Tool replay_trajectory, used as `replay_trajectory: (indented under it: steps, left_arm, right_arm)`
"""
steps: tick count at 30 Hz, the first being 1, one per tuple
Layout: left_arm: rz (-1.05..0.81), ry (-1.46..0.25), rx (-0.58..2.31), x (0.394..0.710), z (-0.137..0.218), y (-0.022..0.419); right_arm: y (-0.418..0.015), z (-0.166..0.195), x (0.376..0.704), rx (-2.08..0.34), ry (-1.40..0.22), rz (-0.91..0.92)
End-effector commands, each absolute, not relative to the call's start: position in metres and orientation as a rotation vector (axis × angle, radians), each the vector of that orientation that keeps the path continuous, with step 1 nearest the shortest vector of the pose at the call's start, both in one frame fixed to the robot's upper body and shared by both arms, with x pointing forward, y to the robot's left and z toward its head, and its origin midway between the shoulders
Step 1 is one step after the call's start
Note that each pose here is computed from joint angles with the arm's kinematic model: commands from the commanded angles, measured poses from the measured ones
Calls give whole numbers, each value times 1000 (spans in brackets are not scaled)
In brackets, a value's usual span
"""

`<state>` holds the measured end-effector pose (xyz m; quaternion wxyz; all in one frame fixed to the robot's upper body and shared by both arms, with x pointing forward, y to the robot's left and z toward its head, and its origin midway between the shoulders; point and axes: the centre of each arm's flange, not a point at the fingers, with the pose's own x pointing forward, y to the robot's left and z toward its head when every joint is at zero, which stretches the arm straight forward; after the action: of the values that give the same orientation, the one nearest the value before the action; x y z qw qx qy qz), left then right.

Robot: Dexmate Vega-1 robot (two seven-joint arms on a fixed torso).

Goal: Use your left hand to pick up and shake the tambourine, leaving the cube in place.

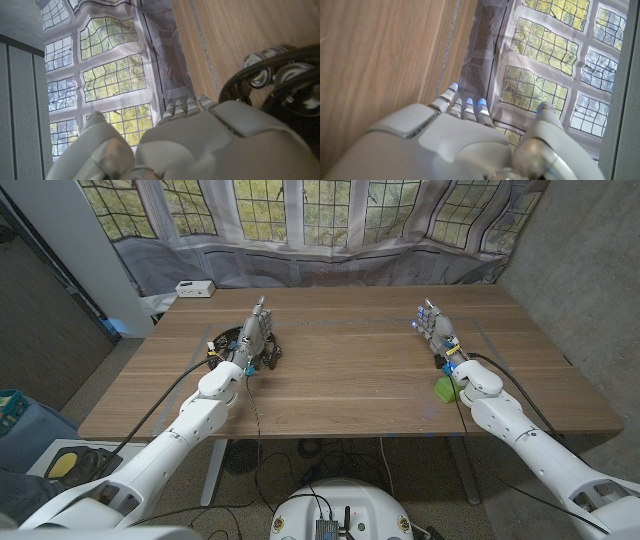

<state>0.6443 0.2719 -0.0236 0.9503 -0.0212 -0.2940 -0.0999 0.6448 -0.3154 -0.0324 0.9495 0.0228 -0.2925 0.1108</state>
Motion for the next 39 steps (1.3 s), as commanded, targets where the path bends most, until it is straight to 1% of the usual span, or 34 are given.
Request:
replay_trajectory:
  steps: [1, 9, 19, 25, 31, 39]
  left_arm:
    - [-195, -651, -52, 613, -13, 255]
    - [-169, -689, -29, 591, -11, 271]
    - [-121, -745, 1, 578, -5, 295]
    - [-126, -766, 49, 573, 1, 298]
    - [-88, -789, 132, 562, 9, 298]
    - [-23, -851, 173, 548, 7, 301]
  right_arm:
    - [-329, -42, 617, 60, -624, 270]
    - [-322, -43, 600, 46, -652, 261]
    - [-314, -39, 592, 32, -674, 258]
    - [-317, -39, 588, 45, -694, 258]
    - [-319, -35, 584, 23, -709, 249]
    - [-313, -42, 588, 45, -697, 264]
